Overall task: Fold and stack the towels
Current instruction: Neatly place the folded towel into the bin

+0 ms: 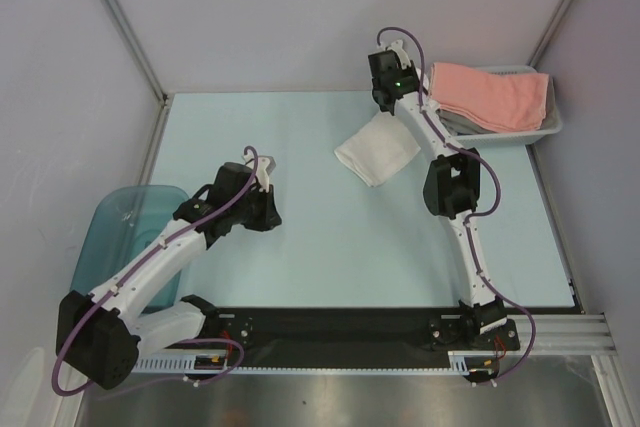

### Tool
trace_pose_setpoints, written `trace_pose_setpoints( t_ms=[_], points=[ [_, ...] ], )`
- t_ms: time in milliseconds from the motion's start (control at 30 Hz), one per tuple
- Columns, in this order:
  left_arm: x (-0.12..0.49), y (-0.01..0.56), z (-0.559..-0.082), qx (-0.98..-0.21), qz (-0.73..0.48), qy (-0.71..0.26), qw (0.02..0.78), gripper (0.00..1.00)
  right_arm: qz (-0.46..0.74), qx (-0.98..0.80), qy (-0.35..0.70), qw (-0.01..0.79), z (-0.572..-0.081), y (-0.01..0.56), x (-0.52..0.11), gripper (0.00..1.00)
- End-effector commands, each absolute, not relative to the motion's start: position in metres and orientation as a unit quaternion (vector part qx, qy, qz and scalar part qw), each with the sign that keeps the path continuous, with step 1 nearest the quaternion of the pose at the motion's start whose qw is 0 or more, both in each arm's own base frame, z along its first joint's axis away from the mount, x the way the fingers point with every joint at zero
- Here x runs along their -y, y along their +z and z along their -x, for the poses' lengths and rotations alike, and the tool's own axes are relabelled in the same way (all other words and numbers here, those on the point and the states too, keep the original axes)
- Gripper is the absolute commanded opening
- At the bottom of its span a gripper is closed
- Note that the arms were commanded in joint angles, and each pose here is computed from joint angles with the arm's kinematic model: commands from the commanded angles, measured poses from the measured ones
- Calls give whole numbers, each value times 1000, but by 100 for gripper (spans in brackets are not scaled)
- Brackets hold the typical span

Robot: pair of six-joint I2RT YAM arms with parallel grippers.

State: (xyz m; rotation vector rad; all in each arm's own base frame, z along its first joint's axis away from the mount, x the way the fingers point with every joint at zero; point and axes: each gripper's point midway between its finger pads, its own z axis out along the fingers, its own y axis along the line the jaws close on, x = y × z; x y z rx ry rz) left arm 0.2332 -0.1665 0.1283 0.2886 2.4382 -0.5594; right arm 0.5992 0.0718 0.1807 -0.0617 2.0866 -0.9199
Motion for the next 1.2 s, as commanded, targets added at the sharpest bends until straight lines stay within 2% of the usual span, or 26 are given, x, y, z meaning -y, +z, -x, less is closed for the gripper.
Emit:
trace_pose_setpoints(
  t_ms=[0,133,833,933,1167],
  points=[
    [172,144,-240,-908,-127,-220,333,13,-7,-787,-382,485,-606,264,-59,0],
    [169,143,-242,-910,-125,-211,334,13,-9,-767,-390,509,-610,296,-48,0],
    [171,134,-242,-915,-132,-211,317,12,-44,-721,-419,551,-604,376,22,0],
    [172,134,-242,-915,-133,-211,317,12,-49,-720,-386,575,-598,394,17,0],
    [172,135,-241,-914,-134,-215,318,12,-57,-707,-394,585,-592,412,22,0]
  ],
)
